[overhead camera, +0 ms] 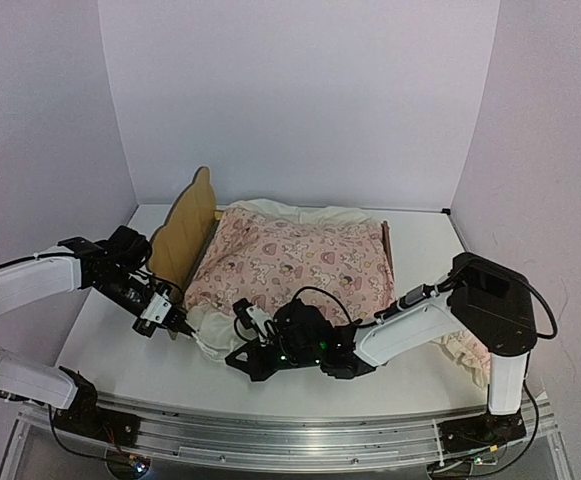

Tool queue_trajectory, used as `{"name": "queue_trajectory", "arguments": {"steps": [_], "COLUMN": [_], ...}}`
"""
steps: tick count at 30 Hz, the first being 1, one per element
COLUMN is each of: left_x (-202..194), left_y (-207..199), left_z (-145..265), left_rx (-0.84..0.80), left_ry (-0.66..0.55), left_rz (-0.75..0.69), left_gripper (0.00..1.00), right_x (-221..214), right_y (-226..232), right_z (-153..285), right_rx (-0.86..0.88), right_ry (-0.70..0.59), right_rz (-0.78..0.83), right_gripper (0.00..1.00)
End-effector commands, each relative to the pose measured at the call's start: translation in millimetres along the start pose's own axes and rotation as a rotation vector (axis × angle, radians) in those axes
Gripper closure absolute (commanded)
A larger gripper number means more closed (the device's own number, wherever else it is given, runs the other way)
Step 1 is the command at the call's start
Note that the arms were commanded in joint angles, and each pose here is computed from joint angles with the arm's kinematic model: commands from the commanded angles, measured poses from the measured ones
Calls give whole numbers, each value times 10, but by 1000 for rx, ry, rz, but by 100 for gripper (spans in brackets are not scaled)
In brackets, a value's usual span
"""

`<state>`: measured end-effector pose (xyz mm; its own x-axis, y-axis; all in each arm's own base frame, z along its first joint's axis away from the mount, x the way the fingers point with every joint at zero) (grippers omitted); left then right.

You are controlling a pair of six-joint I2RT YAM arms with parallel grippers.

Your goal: Set up the pet bed

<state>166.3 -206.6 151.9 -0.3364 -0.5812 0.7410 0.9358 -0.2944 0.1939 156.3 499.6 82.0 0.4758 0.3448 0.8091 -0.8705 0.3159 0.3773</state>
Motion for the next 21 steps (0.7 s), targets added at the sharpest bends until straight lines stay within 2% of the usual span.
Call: {"name": "queue_trajectory", "arguments": {"steps": [1, 4, 8, 9, 12, 14, 15, 18, 19, 21], "left_x": [305, 168, -269, -373, -531, -447, -341, 98, 215, 412], "left_y": [-266, -370, -538, -579, -707, -703, -668, -373, -260, -38], "left_z": [85, 20, -149, -190, -262, -252, -231, -98, -49, 86], "left_rx": [-112, -131, -148, -150, -170, -157, -144, -60, -34, 65], "left_ry": [-159, -122, 26, 57, 117, 97, 60, -96, -144, -240], "left_rz": [59, 28, -37, -61, -65, 22, 92, 385, 580, 746], "left_gripper": [100, 100, 99, 94, 58, 50, 50, 51, 52, 59], "right_x": [78, 136, 180, 175, 159, 167, 176, 198, 204, 202], "right_y": [-21, 7, 45, 61, 113, 143, 155, 202, 221, 232], "right_z": [-88, -108, -104, -116, -148, -148, -147, -155, -164, -186], "right_rx": [-2, 9, 23, 31, 51, 53, 49, 38, 41, 43], "right_ry": [-5, -15, -14, -4, 21, 22, 21, 29, 29, 30], "right_rz": [24, 40, 54, 56, 64, 77, 85, 124, 134, 137], "right_gripper": [100, 100, 100, 100, 100, 100, 100, 100, 100, 100]}}
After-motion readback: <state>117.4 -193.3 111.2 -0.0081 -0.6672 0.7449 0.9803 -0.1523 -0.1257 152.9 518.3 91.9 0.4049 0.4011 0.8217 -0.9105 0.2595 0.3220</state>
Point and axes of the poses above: each gripper's point midway between its finger pads, its own z axis back along the fingers, its own y axis along the line the jaws close on, x = y × z, the point moved 2 cm from there along z, back along the fingers, and after that the axes turned 15 degrees about z, right-handed, at the moved point
